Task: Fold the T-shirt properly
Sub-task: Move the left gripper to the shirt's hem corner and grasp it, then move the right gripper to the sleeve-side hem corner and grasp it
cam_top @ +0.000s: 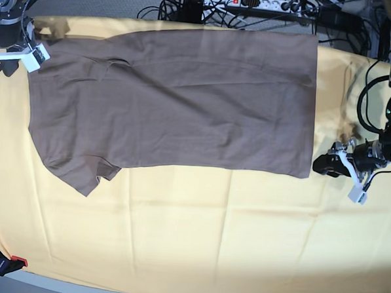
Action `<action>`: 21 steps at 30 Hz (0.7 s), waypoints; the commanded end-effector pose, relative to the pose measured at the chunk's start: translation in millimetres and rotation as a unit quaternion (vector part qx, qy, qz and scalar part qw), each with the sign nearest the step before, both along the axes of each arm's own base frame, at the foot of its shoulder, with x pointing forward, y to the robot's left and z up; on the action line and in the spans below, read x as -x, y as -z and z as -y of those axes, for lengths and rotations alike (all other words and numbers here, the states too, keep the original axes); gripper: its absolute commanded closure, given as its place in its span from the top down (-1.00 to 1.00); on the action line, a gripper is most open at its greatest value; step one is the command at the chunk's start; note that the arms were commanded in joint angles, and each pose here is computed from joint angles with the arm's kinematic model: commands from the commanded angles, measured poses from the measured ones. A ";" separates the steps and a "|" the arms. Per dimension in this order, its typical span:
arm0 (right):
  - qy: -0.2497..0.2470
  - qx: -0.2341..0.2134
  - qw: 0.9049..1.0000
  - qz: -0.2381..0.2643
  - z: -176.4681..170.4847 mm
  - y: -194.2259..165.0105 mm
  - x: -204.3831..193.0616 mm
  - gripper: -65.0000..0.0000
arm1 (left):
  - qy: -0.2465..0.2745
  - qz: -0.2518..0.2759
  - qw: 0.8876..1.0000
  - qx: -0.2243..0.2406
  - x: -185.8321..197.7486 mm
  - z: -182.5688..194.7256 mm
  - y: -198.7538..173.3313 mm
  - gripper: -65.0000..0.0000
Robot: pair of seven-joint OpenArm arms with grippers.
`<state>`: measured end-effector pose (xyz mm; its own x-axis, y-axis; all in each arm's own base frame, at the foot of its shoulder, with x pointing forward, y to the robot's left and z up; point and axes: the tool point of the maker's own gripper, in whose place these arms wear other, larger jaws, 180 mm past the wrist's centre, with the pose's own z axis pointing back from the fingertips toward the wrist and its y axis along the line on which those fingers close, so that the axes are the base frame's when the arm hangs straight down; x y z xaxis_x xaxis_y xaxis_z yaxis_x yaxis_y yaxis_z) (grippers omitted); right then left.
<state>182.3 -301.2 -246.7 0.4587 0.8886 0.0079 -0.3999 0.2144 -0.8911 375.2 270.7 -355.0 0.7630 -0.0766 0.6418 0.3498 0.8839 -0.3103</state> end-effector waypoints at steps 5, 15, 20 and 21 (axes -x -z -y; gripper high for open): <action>-0.015 0.003 1.000 0.024 -4.1 -11.4 -7.6 0.11 | -0.001 0.006 1.000 -0.002 -9.1 9.6 -0.9 -0.04; -0.017 0.002 1.000 0.025 -5.0 -11.5 -8.1 0.11 | 0.066 -0.036 0.996 0.047 8.3 63.2 16.0 -0.04; -0.024 -0.008 0.999 0.036 -8.6 -13.1 -10.2 0.11 | 0.061 -0.023 0.997 0.043 3.3 53.7 7.5 -0.15; -0.023 -0.010 0.999 0.039 -8.8 -13.8 -10.6 0.11 | 0.058 -0.017 0.997 0.042 1.2 51.0 5.1 -0.32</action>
